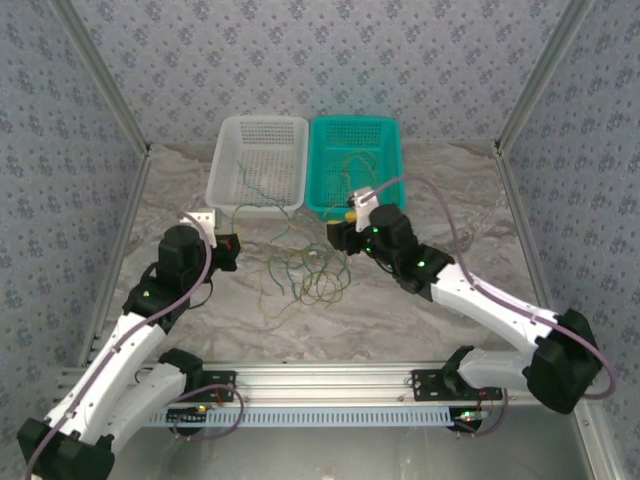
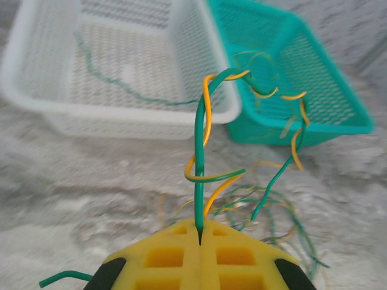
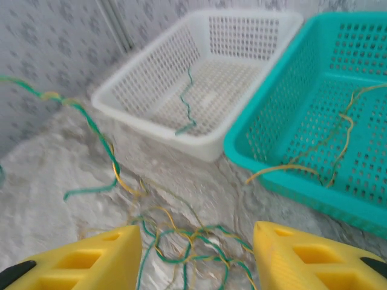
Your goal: Untangle the cables
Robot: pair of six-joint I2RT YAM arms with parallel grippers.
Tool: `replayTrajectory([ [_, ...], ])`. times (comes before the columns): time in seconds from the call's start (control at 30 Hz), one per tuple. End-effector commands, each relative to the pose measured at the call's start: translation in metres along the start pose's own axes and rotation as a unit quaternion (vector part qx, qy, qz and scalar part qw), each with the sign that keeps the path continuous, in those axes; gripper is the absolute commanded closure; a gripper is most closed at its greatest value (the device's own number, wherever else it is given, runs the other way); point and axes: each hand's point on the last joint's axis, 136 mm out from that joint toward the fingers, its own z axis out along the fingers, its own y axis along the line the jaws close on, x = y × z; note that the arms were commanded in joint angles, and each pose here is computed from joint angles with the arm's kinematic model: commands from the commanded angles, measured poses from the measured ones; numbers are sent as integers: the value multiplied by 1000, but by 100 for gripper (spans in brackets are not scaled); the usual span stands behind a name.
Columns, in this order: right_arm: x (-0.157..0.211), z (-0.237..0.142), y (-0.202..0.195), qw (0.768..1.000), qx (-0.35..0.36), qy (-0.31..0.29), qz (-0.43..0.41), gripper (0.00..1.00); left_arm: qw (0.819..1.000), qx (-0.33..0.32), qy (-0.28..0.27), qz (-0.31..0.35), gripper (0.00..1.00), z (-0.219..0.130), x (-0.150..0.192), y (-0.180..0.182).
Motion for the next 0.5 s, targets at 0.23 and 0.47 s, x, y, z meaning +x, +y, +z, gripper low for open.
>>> replayTrajectory([
  [0.23, 13, -27, 19, 982, -188, 27, -10, 32, 983, 176, -52, 18, 100, -8, -25, -62],
  [0.47, 19, -18, 13, 981, -187, 31, -43, 30, 975, 202, -94, 25, 100, -26, -46, -76],
])
